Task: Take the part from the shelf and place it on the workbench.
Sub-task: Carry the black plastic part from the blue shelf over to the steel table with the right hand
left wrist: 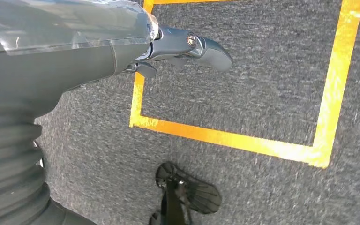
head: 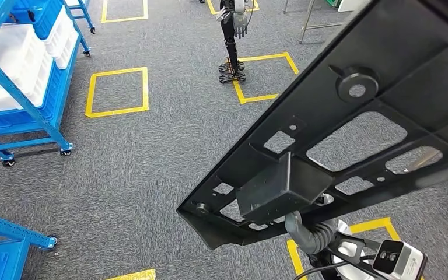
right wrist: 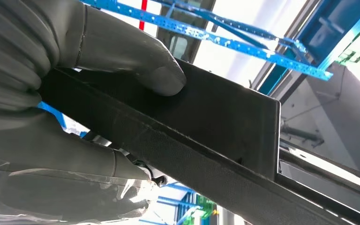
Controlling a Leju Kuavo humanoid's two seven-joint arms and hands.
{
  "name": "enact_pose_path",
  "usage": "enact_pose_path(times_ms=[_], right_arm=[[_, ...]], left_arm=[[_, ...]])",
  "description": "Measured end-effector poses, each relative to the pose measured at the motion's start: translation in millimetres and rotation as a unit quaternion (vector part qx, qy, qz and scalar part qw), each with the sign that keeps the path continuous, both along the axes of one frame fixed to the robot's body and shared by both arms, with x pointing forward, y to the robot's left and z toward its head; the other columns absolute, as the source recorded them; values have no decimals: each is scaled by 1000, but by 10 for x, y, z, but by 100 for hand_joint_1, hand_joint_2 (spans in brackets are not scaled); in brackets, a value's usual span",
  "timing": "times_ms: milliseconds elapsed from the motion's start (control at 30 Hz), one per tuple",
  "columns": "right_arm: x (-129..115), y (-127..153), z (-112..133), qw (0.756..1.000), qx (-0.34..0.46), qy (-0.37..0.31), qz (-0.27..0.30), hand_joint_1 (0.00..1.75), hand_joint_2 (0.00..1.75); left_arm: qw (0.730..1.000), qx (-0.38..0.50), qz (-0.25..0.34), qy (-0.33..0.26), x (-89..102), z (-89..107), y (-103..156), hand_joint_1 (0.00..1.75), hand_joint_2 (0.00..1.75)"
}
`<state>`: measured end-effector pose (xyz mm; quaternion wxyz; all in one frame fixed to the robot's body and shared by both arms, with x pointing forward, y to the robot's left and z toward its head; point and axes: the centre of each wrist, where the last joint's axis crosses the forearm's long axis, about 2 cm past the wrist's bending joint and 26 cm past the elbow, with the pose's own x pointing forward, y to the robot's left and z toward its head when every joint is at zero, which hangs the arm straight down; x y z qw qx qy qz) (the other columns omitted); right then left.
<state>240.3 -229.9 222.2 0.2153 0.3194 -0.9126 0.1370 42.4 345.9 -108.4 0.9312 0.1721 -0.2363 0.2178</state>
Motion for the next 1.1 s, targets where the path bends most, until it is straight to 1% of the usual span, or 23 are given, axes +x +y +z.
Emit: enact_pose_path(times_ms=[133,233,600,800,933,1100], right_arm=[[95,40,87,1000,-1,-6,5,175,175],[117,84,96,1000,-2,0,8,175,175],[92,183,67,1000,1,-5,24,175,175],[2,188,-47,1000,9,8,27,175,175],[-7,186,-49,1000,9,10,28,175,175],[36,158,-4,999,16,13,29,175,175]], left_arm=[[1000,-1,5,-1,15,2,1,0,175],[1000,-2,8,0,9,1,1,0,175],[1000,-4,18,6,20,0,-26,0,175],[1000,-5,11,8,-31,-5,-19,0,175],[1000,-4,4,-2,-14,0,16,0,175],[1000,-3,3,-11,56,9,23,0,175]])
